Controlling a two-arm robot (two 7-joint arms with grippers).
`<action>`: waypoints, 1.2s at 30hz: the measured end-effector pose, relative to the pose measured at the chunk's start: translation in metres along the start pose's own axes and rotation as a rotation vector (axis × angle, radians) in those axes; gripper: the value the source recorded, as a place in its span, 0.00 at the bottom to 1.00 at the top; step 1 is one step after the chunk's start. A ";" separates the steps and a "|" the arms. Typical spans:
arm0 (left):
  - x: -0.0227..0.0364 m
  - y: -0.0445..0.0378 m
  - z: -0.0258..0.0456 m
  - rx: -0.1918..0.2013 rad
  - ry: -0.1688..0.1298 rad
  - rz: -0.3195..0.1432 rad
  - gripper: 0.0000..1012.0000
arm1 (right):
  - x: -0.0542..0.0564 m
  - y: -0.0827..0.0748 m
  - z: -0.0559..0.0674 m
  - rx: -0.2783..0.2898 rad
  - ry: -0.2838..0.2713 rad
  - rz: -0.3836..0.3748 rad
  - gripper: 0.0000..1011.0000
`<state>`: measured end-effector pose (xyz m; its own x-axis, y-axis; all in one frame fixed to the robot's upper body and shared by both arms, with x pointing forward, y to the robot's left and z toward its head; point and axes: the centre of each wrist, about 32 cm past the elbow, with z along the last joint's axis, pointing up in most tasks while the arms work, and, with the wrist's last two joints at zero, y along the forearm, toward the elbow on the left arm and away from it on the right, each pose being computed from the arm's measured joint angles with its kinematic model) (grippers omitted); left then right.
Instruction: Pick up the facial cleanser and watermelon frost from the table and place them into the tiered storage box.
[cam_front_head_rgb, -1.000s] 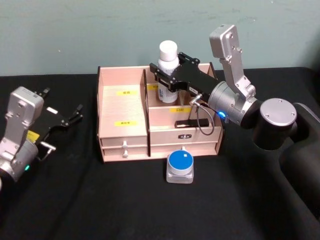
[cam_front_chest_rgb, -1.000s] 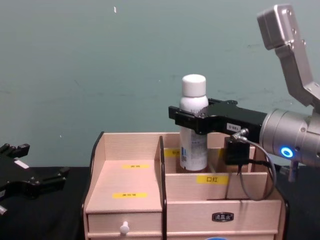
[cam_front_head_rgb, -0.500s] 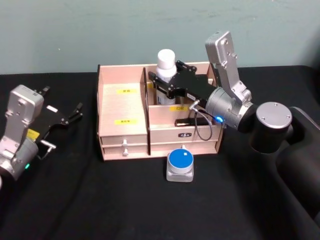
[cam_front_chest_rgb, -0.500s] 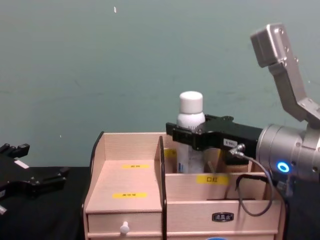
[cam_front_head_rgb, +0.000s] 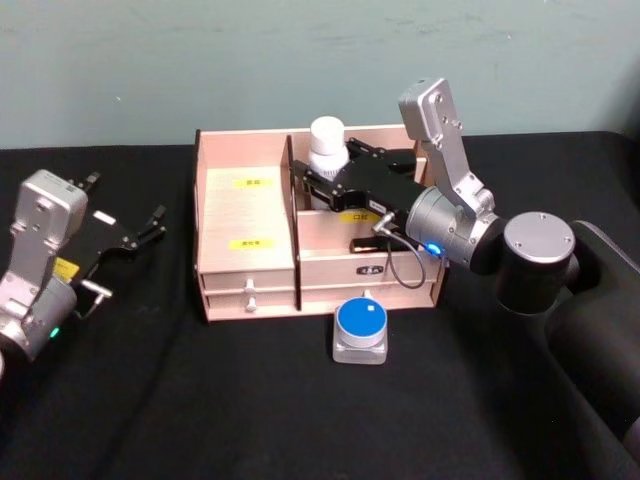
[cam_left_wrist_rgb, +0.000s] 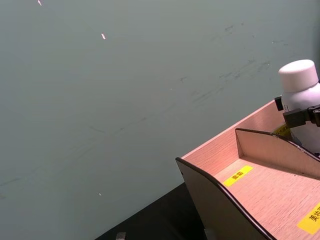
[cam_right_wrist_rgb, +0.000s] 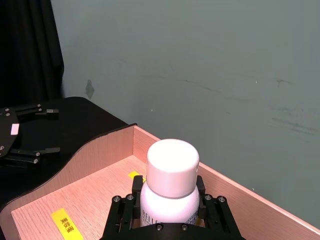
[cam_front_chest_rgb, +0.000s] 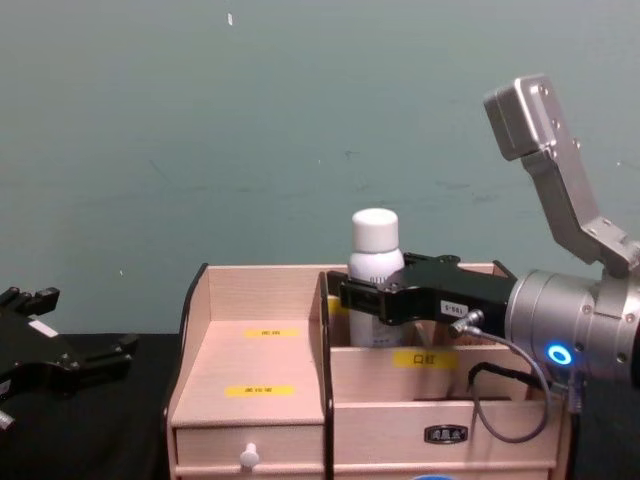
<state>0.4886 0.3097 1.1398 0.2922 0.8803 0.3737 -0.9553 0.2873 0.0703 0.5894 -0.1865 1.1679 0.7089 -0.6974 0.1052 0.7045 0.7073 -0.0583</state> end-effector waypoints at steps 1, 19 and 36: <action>0.0000 0.0000 0.0000 0.000 0.000 0.000 1.00 | 0.000 0.000 0.000 0.000 0.000 0.000 0.59; 0.0000 0.0000 -0.0001 0.000 0.000 0.000 1.00 | 0.000 -0.001 0.002 0.007 -0.001 -0.001 0.95; 0.0000 0.0000 0.0000 0.000 0.000 0.000 1.00 | -0.027 -0.071 0.052 -0.080 -0.036 0.007 0.99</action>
<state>0.4886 0.3097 1.1398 0.2922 0.8803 0.3737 -0.9553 0.2872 0.0703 0.5179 -0.2119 1.2206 0.7131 -0.6871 0.1396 0.7011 0.6995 -0.1383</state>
